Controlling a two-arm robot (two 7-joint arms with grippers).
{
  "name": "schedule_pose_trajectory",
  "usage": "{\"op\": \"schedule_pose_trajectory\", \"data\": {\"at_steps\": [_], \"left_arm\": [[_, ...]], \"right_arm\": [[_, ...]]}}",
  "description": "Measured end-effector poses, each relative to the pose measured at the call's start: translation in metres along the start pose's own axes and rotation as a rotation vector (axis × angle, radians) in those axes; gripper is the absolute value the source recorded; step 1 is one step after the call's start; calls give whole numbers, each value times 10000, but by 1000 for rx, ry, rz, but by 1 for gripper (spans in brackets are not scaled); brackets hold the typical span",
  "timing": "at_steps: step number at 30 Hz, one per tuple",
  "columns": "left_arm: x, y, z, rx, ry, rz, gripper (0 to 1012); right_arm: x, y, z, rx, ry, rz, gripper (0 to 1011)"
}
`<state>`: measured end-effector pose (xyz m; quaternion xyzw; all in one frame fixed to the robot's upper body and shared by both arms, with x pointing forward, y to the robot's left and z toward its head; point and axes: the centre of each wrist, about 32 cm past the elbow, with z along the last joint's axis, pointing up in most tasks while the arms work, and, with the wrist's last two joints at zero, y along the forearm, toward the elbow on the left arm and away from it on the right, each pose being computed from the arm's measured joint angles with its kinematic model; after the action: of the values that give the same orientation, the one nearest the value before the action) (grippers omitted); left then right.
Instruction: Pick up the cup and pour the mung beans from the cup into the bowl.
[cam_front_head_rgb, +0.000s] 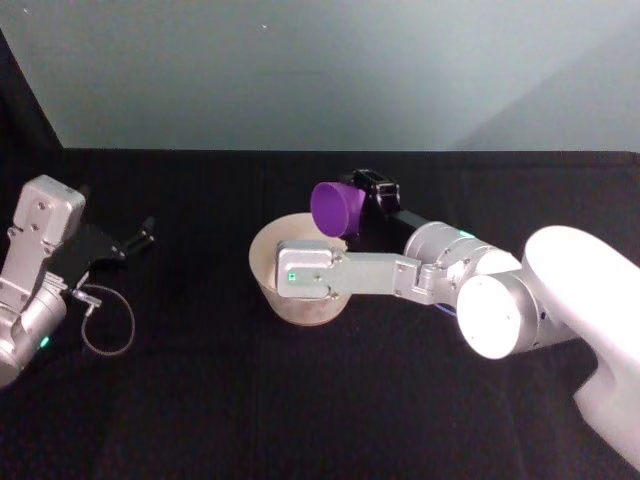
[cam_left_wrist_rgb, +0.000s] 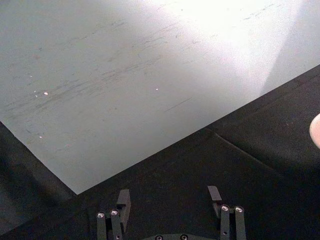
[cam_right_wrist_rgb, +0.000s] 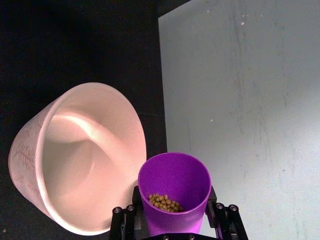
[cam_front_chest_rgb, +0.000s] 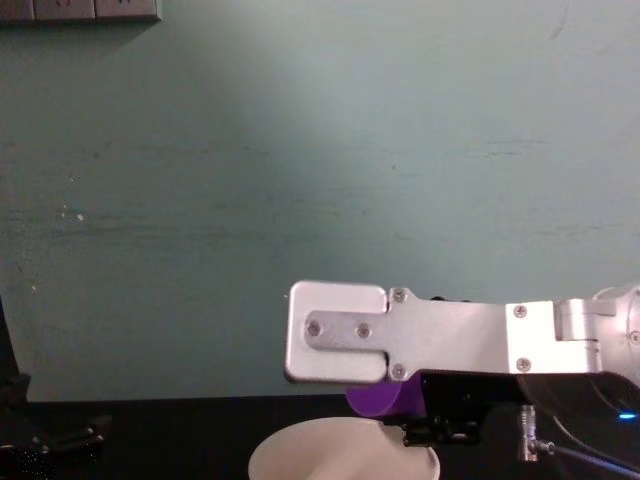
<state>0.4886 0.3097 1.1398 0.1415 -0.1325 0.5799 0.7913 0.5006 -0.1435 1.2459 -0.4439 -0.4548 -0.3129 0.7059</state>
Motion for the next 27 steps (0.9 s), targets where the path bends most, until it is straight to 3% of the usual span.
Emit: {"op": "schedule_pose_trajectory", "data": {"at_steps": [12, 27], "left_arm": [[0, 0, 0, 0, 0, 0, 1000], [0, 0, 0, 0, 0, 0, 1000]], "right_arm": [[23, 18, 92, -22, -137, 20, 726], [-35, 18, 194, -22, -245, 28, 726]]}}
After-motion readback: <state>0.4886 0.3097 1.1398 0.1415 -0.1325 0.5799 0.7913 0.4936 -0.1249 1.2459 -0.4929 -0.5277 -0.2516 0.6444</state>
